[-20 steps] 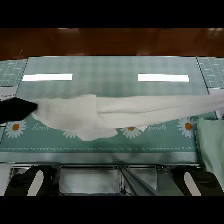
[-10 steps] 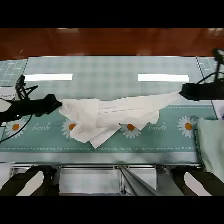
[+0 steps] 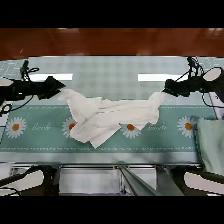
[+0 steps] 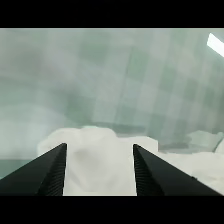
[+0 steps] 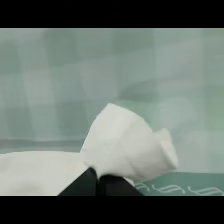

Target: Fold the shirts.

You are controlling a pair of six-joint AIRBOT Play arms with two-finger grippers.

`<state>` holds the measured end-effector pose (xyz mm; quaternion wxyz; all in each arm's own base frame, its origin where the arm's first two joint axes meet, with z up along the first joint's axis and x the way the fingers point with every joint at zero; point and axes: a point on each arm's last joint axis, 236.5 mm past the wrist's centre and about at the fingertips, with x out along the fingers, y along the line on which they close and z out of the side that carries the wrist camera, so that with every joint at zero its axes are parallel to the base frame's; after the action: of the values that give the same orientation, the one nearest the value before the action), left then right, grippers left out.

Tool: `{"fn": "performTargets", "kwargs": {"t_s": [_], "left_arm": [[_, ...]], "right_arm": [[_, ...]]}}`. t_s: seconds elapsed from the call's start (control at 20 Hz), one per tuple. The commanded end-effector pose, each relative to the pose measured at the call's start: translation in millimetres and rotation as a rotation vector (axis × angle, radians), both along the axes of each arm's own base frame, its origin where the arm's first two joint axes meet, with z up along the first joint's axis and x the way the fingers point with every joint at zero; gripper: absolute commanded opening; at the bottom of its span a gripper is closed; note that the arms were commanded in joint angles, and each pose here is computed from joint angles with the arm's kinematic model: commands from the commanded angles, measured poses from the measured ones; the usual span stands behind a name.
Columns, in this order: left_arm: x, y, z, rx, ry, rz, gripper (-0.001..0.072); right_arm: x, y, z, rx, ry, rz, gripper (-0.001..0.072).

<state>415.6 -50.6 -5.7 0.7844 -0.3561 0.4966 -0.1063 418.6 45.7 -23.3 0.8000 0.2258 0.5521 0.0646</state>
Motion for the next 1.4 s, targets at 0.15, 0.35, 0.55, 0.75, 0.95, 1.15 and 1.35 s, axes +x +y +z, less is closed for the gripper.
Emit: {"fn": "performTargets", "kwargs": {"t_s": [0.15, 0.35, 0.55, 0.75, 0.95, 1.15, 1.35], "left_arm": [[-111, 13, -3, -0.02, 0.149, -0.145, 0.0502], [-177, -23, -40, -0.066, 0.231, -0.153, 0.0502], [-203, -44, -67, -0.097, 0.295, -0.161, 0.0503], [-204, -59, -81, -0.055, 0.293, -0.184, 0.0502], [-210, -81, -98, -0.004, 0.309, -0.27, 0.0502], [-195, -92, -109, 0.038, 0.316, -0.227, 0.0314], [-139, -96, -48, 0.016, 0.164, -0.262, 0.0023]], "right_arm": [[-3, 7, 4, 0.019, 0.025, 0.061, 0.0022], [-4, 8, 3, 0.021, 0.03, 0.063, 0.0022], [-9, 10, 2, 0.03, 0.052, 0.075, 0.0022], [-11, 11, 2, 0.032, 0.058, 0.079, 0.0022], [-11, 11, 2, 0.033, 0.058, 0.078, 0.0022], [-10, 16, 5, 0.057, 0.056, 0.073, 0.0022], [-10, 22, 26, 0.071, 0.028, 0.12, 0.0022]]}}
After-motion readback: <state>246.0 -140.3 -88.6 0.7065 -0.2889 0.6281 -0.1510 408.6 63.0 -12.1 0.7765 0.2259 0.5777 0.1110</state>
